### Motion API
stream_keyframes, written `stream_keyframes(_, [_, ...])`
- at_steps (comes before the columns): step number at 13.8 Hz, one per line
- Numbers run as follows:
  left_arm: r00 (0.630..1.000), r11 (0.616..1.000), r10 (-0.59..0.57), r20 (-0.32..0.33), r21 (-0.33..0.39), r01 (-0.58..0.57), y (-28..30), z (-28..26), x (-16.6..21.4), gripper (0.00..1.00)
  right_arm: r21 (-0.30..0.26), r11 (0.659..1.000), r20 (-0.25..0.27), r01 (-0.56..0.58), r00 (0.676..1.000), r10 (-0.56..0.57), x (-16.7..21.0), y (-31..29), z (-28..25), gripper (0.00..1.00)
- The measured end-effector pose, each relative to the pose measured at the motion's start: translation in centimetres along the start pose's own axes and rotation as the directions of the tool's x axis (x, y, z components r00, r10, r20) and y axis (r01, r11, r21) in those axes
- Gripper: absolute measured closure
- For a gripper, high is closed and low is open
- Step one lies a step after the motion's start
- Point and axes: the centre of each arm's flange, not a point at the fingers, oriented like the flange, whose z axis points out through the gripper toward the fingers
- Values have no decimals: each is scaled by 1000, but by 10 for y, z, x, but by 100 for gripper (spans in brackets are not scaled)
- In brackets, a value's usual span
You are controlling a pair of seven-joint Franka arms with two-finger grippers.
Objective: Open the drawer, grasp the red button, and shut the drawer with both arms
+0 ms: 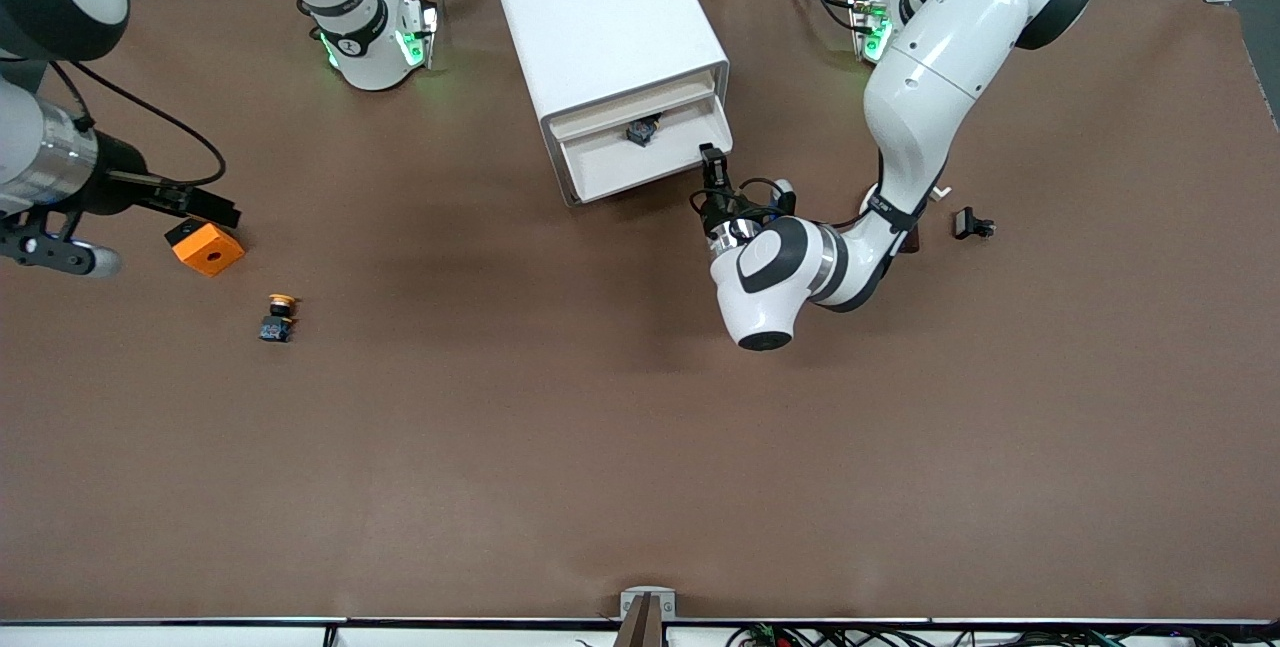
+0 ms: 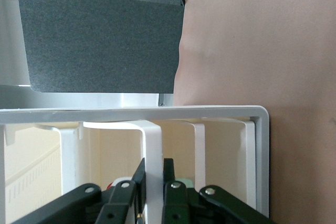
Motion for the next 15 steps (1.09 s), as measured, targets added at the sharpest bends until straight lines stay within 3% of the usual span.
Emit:
stream_keyframes(5, [999, 1000, -4, 47, -15, 4, 3, -22, 12, 86, 9, 997, 22, -78, 997, 78, -45, -103, 21, 0])
stream_keyframes(15, [988, 996, -10, 154, -82, 23, 4, -85, 46, 86, 103, 966, -77, -238, 966, 247, -160, -305, 87, 0])
